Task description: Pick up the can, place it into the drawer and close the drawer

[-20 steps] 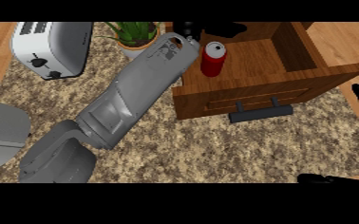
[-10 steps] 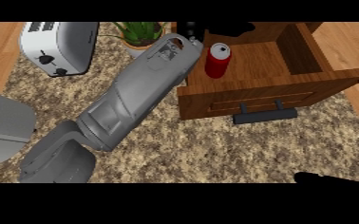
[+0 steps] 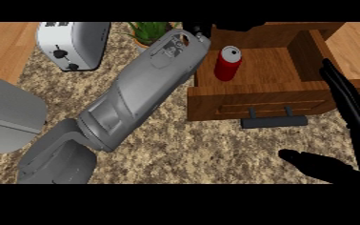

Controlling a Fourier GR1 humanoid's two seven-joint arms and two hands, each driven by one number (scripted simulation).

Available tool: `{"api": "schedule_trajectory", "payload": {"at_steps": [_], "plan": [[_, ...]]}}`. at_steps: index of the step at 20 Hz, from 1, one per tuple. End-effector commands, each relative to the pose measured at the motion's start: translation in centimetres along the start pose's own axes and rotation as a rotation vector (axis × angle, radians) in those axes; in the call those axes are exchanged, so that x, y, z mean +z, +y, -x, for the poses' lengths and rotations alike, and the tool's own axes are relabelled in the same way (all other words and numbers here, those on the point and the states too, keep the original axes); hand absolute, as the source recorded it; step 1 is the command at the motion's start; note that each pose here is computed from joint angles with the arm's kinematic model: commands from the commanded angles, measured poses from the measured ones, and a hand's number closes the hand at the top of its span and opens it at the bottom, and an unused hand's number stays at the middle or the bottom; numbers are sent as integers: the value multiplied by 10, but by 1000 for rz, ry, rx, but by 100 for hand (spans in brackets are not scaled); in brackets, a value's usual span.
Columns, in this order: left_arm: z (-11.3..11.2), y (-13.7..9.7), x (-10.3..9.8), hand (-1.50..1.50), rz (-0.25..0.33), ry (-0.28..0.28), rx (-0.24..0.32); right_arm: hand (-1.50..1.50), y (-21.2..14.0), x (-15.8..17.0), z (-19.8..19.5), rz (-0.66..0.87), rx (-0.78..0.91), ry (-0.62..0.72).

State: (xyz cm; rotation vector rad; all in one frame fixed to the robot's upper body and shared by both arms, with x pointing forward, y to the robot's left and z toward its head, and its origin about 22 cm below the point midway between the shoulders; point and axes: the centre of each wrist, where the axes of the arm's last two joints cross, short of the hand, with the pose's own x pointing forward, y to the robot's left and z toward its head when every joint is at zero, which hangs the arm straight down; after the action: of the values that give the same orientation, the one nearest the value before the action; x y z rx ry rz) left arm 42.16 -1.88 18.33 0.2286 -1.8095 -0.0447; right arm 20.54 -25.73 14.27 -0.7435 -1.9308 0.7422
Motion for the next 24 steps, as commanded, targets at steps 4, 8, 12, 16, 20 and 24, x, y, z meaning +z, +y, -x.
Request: {"api": "schedule_trajectory", "payload": {"at_steps": [4, 8, 12, 16, 20, 24], "plan": [[-9, -3, 1, -150, 15, 5, 15, -150, 41, -13, 18, -101, 227, 16], [-15, 1, 2, -150, 4, 0, 19, -150, 79, 3, 49, -151, 330, 77], [-19, 18, -6, -150, -2, 14, 3, -150, 105, -29, 46, -88, 307, 89], [-5, 52, -14, -150, -7, 29, -6, -150, 124, -53, 63, -55, 306, 136], [-10, 69, -8, -150, -3, 27, -4, -150, 147, -34, 80, -66, 341, 153], [-23, 87, -13, -150, -7, 15, -22, -150, 149, -50, 102, -62, 388, 154]]}}
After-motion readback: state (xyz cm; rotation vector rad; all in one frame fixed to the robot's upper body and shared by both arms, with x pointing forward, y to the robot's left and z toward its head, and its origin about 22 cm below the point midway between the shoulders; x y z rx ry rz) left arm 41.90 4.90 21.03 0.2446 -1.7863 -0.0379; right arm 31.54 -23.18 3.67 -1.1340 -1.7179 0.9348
